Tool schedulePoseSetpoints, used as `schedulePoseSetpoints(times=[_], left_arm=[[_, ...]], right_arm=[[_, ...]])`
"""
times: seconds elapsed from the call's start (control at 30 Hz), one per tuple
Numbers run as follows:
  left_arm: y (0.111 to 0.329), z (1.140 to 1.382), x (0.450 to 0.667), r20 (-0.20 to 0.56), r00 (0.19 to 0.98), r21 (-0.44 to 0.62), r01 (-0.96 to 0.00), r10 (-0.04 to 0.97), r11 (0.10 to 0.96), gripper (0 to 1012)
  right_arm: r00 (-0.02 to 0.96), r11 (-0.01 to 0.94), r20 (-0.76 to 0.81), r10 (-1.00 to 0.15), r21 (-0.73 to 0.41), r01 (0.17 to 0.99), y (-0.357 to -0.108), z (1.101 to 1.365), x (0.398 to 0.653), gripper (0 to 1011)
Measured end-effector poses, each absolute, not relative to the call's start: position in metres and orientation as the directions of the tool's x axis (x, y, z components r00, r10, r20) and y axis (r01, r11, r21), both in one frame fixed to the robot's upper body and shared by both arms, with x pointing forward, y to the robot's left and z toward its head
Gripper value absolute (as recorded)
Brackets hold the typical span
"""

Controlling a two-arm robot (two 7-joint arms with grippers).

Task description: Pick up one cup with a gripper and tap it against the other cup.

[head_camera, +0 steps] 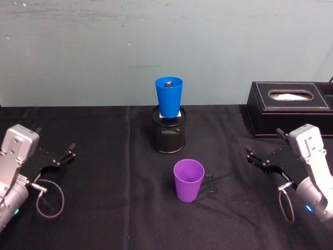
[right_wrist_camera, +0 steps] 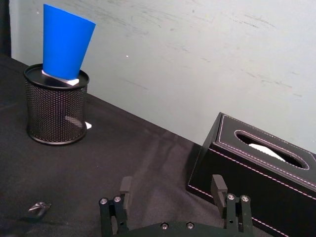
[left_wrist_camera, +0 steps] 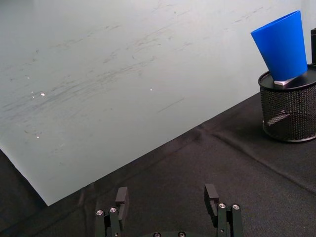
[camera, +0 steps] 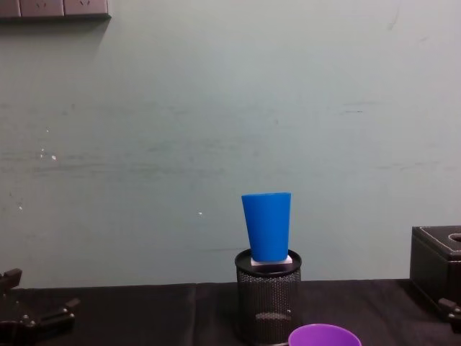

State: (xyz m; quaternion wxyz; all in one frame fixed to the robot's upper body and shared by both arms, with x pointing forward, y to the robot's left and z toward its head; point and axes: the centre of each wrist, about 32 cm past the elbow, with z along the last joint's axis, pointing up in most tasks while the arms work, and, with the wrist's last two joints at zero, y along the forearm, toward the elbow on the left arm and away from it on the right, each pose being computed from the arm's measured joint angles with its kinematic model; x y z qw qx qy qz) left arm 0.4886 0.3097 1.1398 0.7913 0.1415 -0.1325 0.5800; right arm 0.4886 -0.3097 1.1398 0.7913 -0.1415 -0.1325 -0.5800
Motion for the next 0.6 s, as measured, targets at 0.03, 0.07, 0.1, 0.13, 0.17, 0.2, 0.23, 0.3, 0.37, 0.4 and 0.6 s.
schedulePoseSetpoints(times=[0.03, 0.07, 0.1, 0.13, 0.17, 0.2, 0.23, 0.3, 0.37, 0.4, 0.6], left_arm=[[0.3097, 1.1398, 0.4886, 0.374, 0.292, 0.070, -0.955, 0.880, 0.287, 1000], [0.3097, 1.1398, 0.4886, 0.374, 0.292, 0.070, -0.955, 0.880, 0.287, 1000], [0.3097, 1.1398, 0.4886, 0.374, 0.292, 0.070, -0.955, 0.880, 0.287, 1000], [0.3097, 1.1398, 0.4886, 0.374, 0.292, 0.070, -0.955, 0.880, 0.287, 1000], [0.3097, 1.1398, 0.4886, 0.374, 0.292, 0.070, -0.955, 0.880, 0.287, 1000], [0.3097, 1.1398, 0.4886, 0.374, 0.292, 0.070, -0.955, 0.880, 0.287, 1000], [0.3097, 1.1398, 0.4886, 0.374, 0.292, 0.070, -0.955, 0.880, 0.287, 1000], [0.3097, 1.1398, 0.4886, 0.374, 0.292, 0.070, -0.955, 0.880, 0.287, 1000], [0.3097, 1.1398, 0.4886, 0.374, 0.292, 0.070, -0.955, 0.880, 0.287, 1000], [0.3097, 1.1398, 0.4886, 0.374, 0.292, 0.070, -0.955, 0.880, 0.287, 1000], [0.3097, 1.1398, 0.4886, 0.374, 0.292, 0.070, -0.955, 0.880, 0.287, 1000]], right_arm=[[0.292, 0.287, 0.374, -0.880, -0.070, 0.955, -0.3097, 1.1398, 0.4886, 1004], [0.292, 0.287, 0.374, -0.880, -0.070, 0.955, -0.3096, 1.1398, 0.4886, 1004], [0.292, 0.287, 0.374, -0.880, -0.070, 0.955, -0.3097, 1.1398, 0.4886, 1004], [0.292, 0.287, 0.374, -0.880, -0.070, 0.955, -0.3097, 1.1398, 0.4886, 1004], [0.292, 0.287, 0.374, -0.880, -0.070, 0.955, -0.3097, 1.1398, 0.4886, 1004], [0.292, 0.287, 0.374, -0.880, -0.070, 0.955, -0.3097, 1.1398, 0.4887, 1004], [0.292, 0.287, 0.374, -0.880, -0.070, 0.955, -0.3096, 1.1398, 0.4886, 1004], [0.292, 0.287, 0.374, -0.880, -0.070, 0.955, -0.3097, 1.1398, 0.4886, 1004], [0.292, 0.287, 0.374, -0.880, -0.070, 0.955, -0.3097, 1.1398, 0.4886, 1004], [0.292, 0.287, 0.374, -0.880, -0.070, 0.955, -0.3097, 1.1398, 0.4886, 1004], [0.292, 0.287, 0.374, -0.880, -0.070, 0.955, -0.3097, 1.1398, 0.4886, 1004]])
